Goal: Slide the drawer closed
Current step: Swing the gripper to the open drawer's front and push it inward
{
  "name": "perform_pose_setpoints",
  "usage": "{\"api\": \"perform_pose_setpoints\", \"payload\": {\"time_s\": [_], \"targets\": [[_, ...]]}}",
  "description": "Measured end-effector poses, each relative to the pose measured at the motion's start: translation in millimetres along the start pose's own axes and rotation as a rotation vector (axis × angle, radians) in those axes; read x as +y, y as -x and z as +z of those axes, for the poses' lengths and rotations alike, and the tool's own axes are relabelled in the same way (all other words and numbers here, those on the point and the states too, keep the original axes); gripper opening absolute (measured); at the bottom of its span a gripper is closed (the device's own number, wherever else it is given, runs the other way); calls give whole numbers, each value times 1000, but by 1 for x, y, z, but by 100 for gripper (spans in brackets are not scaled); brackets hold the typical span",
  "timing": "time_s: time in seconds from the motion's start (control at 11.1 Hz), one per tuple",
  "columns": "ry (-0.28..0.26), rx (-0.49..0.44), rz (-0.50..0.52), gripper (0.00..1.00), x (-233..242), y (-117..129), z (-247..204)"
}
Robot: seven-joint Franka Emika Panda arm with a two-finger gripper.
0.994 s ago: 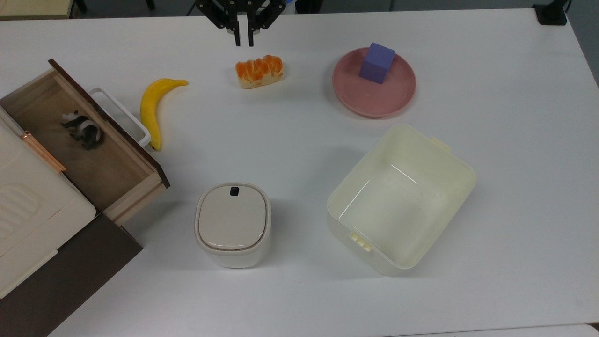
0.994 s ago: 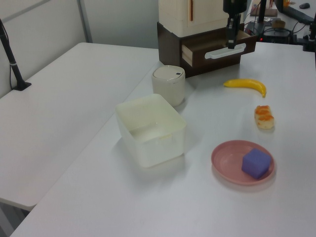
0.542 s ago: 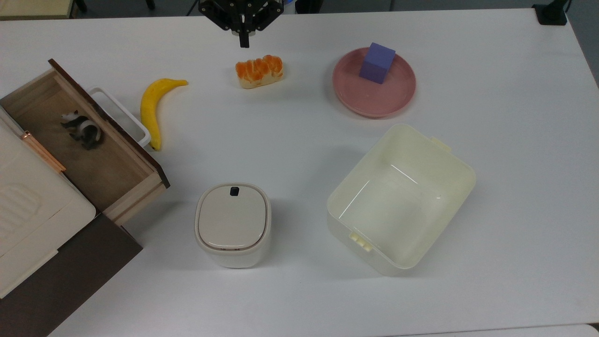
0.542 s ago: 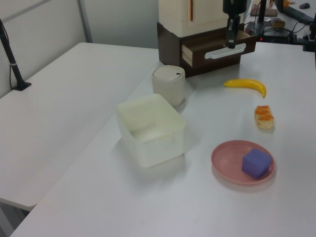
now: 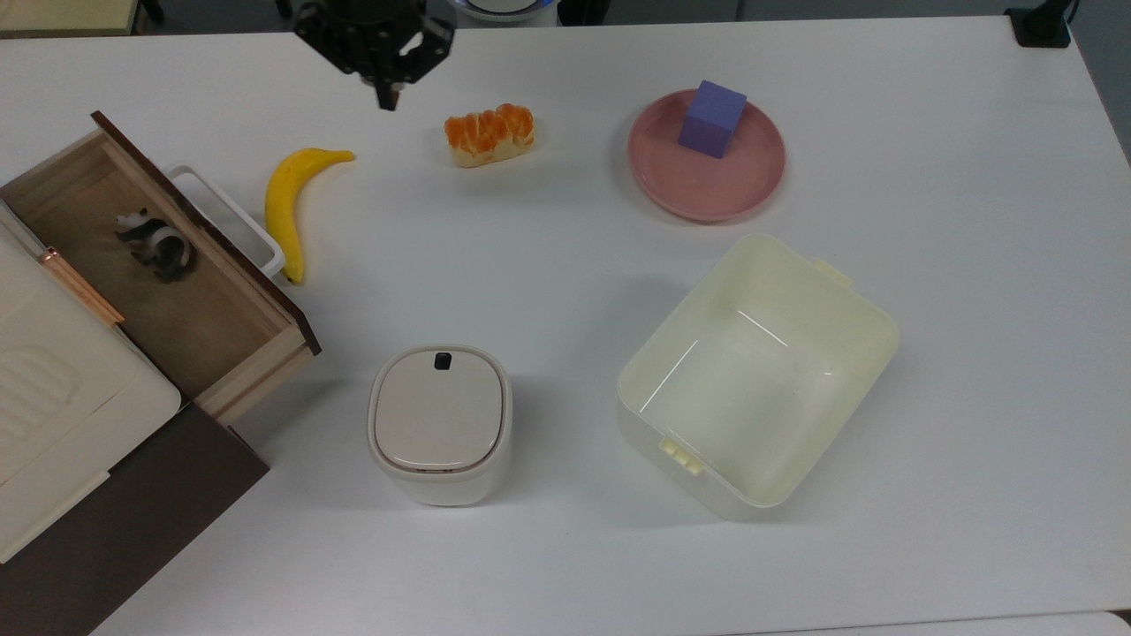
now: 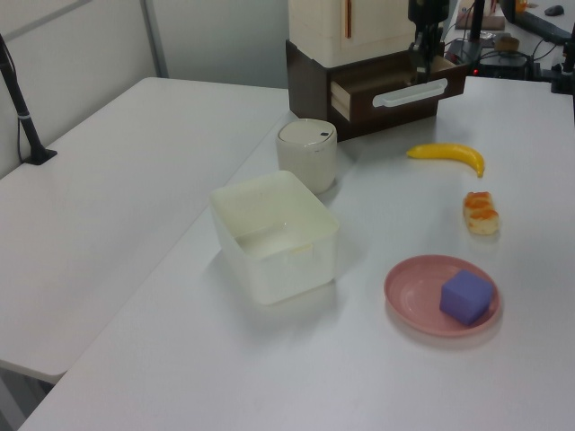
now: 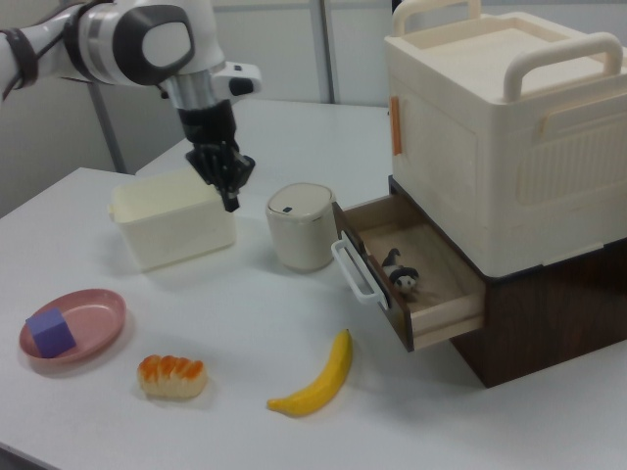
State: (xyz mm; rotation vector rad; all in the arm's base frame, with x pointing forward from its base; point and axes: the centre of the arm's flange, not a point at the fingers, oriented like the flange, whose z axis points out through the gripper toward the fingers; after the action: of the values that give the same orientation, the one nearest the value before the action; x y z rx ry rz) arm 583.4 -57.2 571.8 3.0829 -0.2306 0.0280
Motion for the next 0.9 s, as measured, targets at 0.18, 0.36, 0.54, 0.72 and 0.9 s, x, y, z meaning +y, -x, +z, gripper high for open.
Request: {"api": "perform_pose_setpoints", "payload": {"time_s": [0.18, 0.36, 0.54, 0.72, 0.9], "targets": [[-14, 27, 245, 1, 32, -9, 9], [-19, 41, 421, 1, 57, -17, 34], [-22, 55, 521, 1, 78, -19, 72], [-26, 67, 555, 1, 83, -19, 107], [-27, 79, 586, 1, 99, -25, 133]]}}
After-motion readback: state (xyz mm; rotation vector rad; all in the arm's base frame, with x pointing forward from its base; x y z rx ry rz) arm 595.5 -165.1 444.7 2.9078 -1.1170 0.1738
